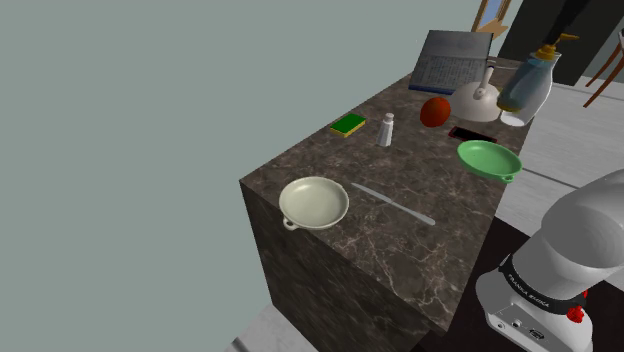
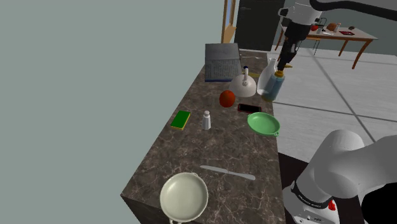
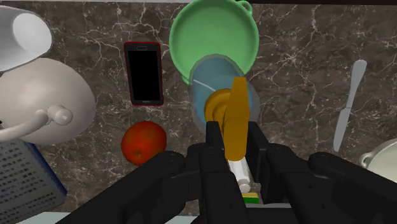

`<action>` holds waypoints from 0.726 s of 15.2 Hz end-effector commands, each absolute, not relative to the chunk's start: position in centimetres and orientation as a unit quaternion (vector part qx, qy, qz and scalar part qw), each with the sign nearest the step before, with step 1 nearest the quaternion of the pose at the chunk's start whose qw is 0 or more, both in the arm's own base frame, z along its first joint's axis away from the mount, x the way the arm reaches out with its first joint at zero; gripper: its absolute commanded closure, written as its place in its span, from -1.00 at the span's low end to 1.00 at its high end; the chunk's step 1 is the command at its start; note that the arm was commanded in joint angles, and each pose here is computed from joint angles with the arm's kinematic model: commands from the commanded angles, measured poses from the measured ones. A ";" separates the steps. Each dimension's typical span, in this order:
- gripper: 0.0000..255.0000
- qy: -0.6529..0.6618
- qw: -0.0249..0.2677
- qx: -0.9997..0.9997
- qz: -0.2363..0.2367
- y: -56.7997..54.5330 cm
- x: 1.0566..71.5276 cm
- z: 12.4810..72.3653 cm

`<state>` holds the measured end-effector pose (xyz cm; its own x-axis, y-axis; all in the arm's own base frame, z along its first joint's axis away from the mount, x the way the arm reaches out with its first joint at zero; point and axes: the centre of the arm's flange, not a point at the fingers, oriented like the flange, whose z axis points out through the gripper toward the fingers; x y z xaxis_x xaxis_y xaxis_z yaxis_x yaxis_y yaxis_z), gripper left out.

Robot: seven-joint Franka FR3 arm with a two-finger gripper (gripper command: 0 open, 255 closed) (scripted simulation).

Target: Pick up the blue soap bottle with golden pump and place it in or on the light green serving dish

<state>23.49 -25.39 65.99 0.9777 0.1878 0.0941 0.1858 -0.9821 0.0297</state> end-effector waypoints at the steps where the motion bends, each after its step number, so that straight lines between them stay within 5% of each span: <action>1: 1.00 0.094 0.010 0.994 0.048 -25.5 23.1 65.2; 11: 1.00 0.094 0.010 0.994 0.048 -25.5 23.1 59.9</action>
<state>23.15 -25.51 60.40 0.9777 0.1883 0.0934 0.1864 -0.9820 0.0292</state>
